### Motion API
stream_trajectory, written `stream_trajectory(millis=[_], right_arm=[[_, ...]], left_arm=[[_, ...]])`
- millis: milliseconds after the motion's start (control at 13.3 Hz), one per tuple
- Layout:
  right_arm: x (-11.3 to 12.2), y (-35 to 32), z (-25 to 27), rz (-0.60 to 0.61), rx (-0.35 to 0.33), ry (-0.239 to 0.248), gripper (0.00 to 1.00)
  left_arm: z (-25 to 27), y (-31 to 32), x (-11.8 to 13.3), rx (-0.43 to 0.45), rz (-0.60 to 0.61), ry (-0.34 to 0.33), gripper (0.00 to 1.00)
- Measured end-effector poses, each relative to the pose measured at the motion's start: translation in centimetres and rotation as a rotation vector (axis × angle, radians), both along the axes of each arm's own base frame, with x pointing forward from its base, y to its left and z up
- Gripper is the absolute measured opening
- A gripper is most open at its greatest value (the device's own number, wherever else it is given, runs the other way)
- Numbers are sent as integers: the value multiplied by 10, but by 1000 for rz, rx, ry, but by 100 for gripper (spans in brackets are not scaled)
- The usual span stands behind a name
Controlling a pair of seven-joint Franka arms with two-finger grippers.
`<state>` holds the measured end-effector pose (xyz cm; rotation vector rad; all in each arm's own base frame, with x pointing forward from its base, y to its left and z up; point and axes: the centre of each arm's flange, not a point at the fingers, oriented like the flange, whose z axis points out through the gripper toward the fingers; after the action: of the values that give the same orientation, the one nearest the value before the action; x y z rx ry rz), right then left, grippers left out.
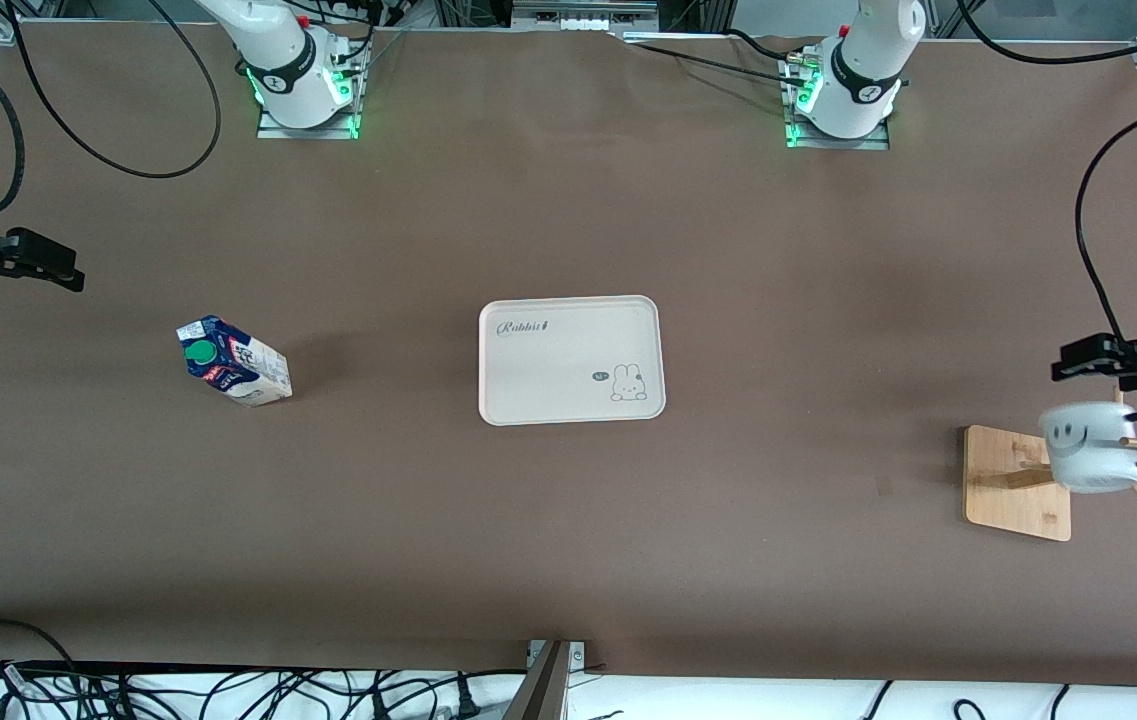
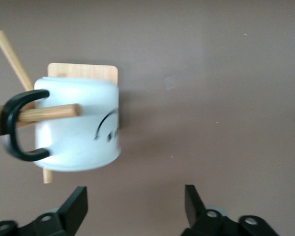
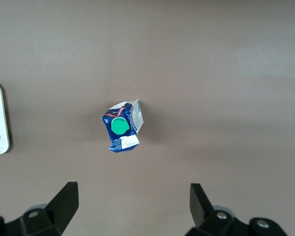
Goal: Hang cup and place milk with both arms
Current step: 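Open the left gripper and draw it back from the mug tree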
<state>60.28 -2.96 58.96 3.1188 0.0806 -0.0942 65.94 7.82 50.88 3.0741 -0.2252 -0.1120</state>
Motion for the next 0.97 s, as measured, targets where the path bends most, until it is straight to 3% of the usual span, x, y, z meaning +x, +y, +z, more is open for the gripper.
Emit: stream_trajectory(millis=[75,375,600,675,900,975], right_arm=[[0,-3,0,-6,-1,-2,100],[0,-9,2,-15,-2,-9,100],[0,-8,2,-15,2,-9,100],[0,-8,2,-16,4,-9,100],[0,-8,2,-48,6,-10,100],[0,-8,2,-71,5,-10,100]], left_arm=[[9,-16,-2,-8,-19,3,100],[41,-74,-20,-11,-25,23,100],[60,-118,-39,72,11,14,100],[65,-130,-49,89,46,-6,100],[75,-128,-76,102,92,-151,100],[76,-125,-88,107,97,-163,100]])
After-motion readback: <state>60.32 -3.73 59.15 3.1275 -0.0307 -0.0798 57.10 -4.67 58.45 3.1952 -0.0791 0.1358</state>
